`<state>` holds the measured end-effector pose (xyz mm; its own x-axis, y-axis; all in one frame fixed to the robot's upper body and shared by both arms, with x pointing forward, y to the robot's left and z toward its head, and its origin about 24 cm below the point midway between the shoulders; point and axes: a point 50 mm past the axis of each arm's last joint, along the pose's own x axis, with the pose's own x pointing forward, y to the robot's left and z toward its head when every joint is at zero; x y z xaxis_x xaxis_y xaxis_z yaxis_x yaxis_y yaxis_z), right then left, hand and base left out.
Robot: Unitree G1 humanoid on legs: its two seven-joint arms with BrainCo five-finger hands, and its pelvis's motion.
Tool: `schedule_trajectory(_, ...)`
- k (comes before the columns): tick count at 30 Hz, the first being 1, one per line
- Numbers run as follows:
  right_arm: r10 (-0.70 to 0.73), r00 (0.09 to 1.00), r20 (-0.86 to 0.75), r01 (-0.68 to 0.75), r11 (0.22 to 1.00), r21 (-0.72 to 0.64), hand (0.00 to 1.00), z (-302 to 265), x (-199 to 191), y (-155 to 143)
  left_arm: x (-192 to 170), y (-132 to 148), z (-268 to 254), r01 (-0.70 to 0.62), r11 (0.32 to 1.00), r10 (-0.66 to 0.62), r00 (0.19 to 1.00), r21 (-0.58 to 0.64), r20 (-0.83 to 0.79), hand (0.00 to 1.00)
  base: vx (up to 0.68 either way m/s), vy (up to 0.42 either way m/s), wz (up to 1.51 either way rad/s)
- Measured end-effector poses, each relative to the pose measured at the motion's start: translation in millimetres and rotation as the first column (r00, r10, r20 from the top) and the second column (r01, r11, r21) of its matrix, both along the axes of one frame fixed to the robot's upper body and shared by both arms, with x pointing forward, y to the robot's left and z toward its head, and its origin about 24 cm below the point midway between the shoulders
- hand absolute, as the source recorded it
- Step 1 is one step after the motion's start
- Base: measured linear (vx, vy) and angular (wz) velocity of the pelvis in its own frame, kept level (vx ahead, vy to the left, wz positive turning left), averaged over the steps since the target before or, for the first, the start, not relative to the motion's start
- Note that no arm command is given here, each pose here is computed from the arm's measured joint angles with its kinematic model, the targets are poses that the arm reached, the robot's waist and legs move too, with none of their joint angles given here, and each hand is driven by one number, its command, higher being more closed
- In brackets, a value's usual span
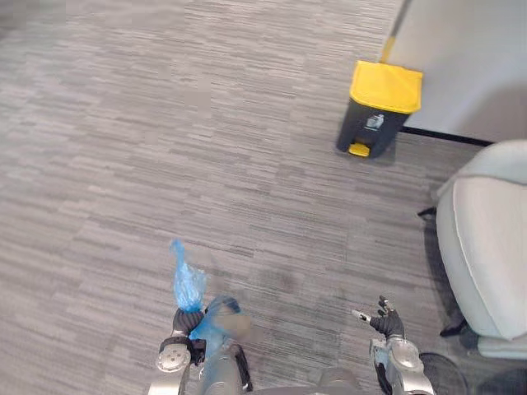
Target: Gather rubbish on tea table into small bin, then transfer packed bag to large trash can.
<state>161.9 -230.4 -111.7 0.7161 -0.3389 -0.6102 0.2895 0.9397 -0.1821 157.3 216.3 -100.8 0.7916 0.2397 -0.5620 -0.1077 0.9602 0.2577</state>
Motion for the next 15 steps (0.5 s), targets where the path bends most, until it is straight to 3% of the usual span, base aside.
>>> schedule_trajectory(9, 0.044, 0.998, -0.053, -0.047, 0.998, -0.048, 0.00, -2.1, -0.8, -10.2, 13.5, 21.3, 5.6, 0.015, 0.998, -0.015, 1.000, 0.067, 0.000, 1.00, 0.30, -0.055, -0.32)
schedule_trajectory(15, 0.026, 0.997, -0.068, -0.032, 0.995, -0.090, 0.00, 0.6, -0.9, -25.7, 23.0, 6.0, 3.1, 0.021, 1.000, -0.021, 1.000, 0.023, 0.011, 1.00, 0.36, -0.157, -0.19)
